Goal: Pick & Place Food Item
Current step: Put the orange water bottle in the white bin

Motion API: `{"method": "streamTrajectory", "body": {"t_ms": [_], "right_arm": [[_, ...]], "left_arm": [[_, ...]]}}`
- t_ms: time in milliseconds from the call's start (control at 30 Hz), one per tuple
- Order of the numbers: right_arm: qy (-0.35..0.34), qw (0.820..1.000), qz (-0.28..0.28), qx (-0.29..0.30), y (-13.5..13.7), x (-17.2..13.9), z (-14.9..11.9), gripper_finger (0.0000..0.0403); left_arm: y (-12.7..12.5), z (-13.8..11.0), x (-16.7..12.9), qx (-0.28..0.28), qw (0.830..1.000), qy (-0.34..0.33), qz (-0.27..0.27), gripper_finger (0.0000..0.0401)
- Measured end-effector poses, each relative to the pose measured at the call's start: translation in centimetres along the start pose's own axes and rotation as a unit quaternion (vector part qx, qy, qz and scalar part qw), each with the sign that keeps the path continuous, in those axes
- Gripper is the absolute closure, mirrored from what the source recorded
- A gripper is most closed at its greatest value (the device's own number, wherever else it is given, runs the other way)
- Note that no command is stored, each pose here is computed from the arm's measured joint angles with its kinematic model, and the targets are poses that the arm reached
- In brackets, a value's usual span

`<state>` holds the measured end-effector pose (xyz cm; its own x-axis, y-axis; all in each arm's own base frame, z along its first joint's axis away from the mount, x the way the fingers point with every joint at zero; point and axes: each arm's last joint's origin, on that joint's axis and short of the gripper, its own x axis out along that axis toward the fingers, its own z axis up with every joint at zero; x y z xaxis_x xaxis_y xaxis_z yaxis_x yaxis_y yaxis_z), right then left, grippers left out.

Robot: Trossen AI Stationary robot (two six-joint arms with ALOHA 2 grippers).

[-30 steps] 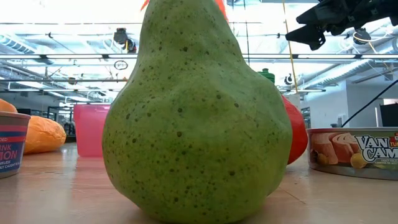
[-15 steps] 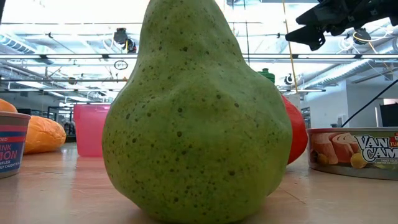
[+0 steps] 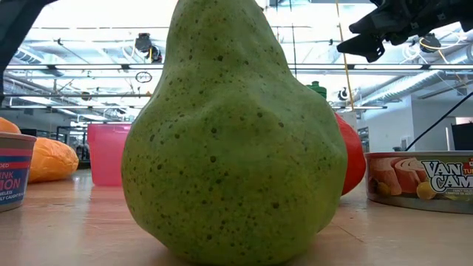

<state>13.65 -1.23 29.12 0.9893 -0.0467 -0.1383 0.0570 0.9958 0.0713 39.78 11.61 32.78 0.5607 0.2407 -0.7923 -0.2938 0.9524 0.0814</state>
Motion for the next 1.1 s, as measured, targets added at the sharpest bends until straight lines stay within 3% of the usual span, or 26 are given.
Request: {"method": "streamTrajectory", "body": {"t_ms": [333,1100], "right_arm": [[0.000,1.000,0.000,0.001,0.0,0.0,0.0,0.0126],[0.000,1.000,0.000,-0.001,0.0,0.0,0.0,0.0126]], "left_arm": [[-0.3,-0.7,4.1,0.000,0.999,0.044,0.000,0.0157],[-0.3,-0.5,4.2,-0.005,0.999,0.034,0.000,0.0151]]}}
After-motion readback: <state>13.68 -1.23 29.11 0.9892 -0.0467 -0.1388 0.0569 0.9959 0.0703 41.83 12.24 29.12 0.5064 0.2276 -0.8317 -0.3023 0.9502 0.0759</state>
